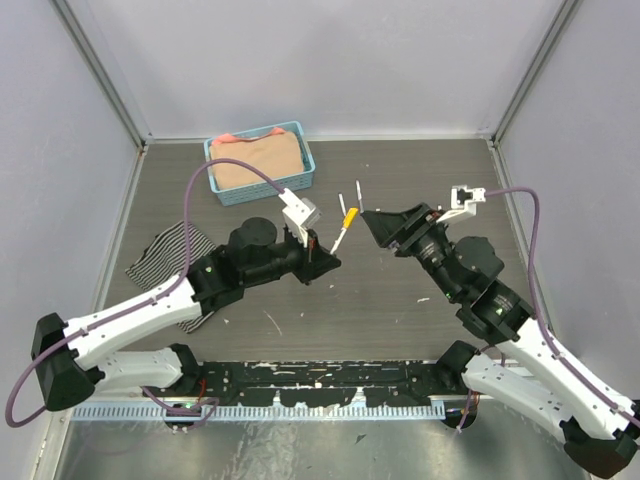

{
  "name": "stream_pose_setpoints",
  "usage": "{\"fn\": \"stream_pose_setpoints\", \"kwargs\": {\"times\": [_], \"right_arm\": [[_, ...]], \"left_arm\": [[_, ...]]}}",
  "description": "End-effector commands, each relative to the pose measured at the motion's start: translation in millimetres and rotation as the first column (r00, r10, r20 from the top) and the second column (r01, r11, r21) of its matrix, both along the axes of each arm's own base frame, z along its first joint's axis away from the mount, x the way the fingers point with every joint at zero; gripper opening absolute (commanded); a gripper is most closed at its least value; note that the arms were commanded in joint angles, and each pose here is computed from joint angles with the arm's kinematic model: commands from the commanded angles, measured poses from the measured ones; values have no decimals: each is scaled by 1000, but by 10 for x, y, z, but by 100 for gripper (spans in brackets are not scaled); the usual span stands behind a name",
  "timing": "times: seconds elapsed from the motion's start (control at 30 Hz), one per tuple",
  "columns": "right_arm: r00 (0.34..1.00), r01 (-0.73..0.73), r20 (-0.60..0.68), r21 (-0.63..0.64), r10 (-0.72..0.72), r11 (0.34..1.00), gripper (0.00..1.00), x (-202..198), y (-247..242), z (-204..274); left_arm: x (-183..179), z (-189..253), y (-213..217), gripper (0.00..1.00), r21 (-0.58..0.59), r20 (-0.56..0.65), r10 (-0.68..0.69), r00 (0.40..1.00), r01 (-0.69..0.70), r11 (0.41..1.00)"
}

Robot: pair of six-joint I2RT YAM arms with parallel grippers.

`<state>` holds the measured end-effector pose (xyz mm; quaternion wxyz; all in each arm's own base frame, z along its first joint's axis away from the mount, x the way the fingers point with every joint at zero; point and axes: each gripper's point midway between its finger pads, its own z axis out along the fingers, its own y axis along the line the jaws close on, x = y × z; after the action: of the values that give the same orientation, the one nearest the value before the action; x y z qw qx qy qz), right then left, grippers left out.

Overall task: Insert the pens into the pen caps
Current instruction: Insert the pen cap onto the pen, then press the pen cap onto the pen.

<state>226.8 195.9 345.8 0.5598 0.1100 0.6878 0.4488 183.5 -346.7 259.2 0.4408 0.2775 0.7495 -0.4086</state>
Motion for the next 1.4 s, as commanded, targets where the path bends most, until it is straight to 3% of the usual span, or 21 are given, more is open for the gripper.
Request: {"fn": "stream_pose_setpoints", "kwargs": {"times": [0.0, 0.4, 1.03, 1.23, 1.37], "right_arm": [[998, -34, 52, -10, 34, 999, 70, -32, 47, 352], [985, -166, 51, -18, 166, 986, 66, -7, 396, 565], [973, -227, 44, -19, 227, 974, 43, -9, 544, 474], [971, -236, 39, -28, 237, 971, 29, -6, 569, 426], [972, -231, 32, -36, 232, 972, 10, 0, 557, 375]], "left_arm": [[-88, 169, 83, 0, -46, 90, -40, 995, 44, 998], [-176, 209, 150, 0, -39, 122, -78, 989, 83, 996], [-186, 244, 113, 0, -42, 119, -92, 989, 97, 994], [-180, 266, 114, 0, -47, 119, -87, 989, 93, 995], [-161, 372, 109, 0, -72, 127, -73, 989, 82, 994]]}}
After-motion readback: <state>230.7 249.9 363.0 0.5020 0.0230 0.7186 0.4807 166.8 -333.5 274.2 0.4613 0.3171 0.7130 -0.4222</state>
